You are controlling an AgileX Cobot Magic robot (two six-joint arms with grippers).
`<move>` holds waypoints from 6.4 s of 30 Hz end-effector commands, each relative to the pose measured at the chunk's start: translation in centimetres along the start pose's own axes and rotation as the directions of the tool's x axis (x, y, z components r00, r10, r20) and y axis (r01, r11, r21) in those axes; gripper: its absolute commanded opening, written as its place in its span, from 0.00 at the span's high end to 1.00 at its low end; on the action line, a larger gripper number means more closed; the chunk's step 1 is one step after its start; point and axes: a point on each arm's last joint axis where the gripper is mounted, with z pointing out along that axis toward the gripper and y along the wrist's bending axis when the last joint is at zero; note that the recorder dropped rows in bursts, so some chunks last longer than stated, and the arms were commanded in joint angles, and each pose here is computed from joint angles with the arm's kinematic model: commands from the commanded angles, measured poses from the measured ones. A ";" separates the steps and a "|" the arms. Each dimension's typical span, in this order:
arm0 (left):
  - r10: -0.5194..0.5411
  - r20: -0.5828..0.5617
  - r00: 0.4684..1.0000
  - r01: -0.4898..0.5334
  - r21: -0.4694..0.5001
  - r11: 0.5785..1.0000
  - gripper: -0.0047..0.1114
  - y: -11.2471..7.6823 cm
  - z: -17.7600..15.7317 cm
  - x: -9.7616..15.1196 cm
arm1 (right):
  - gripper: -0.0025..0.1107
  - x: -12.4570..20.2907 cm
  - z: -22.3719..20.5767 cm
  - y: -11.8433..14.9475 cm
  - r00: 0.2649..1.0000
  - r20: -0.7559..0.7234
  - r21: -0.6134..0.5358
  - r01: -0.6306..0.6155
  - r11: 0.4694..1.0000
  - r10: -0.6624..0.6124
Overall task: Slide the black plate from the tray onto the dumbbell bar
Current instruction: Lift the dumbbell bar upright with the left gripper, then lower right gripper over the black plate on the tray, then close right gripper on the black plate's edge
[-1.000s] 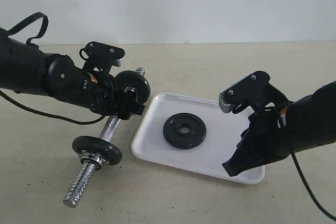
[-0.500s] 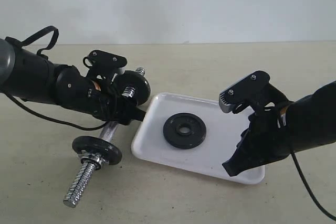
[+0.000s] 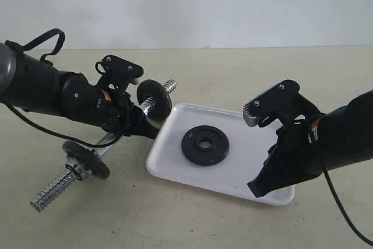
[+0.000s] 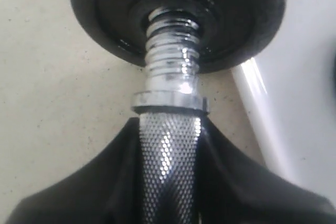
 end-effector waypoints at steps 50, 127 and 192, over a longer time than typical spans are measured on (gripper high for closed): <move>0.029 0.184 0.982 -0.019 -0.058 0.998 0.92 2.8 -14.3 -5.1 | 0.98 -7.6 -2.4 -1.0 0.997 -0.043 -0.015 0.056 0.998 -0.056; 0.049 0.203 0.978 -0.037 -0.061 0.997 0.92 2.7 -16.8 -5.2 | 0.05 -12.1 11.6 3.9 0.946 -0.267 0.045 0.204 0.978 -0.185; 0.052 0.172 0.984 -0.043 -0.054 0.998 0.92 2.6 -16.8 -4.9 | 0.05 -10.1 12.7 1.6 0.914 -0.406 -0.098 -0.040 0.994 -0.004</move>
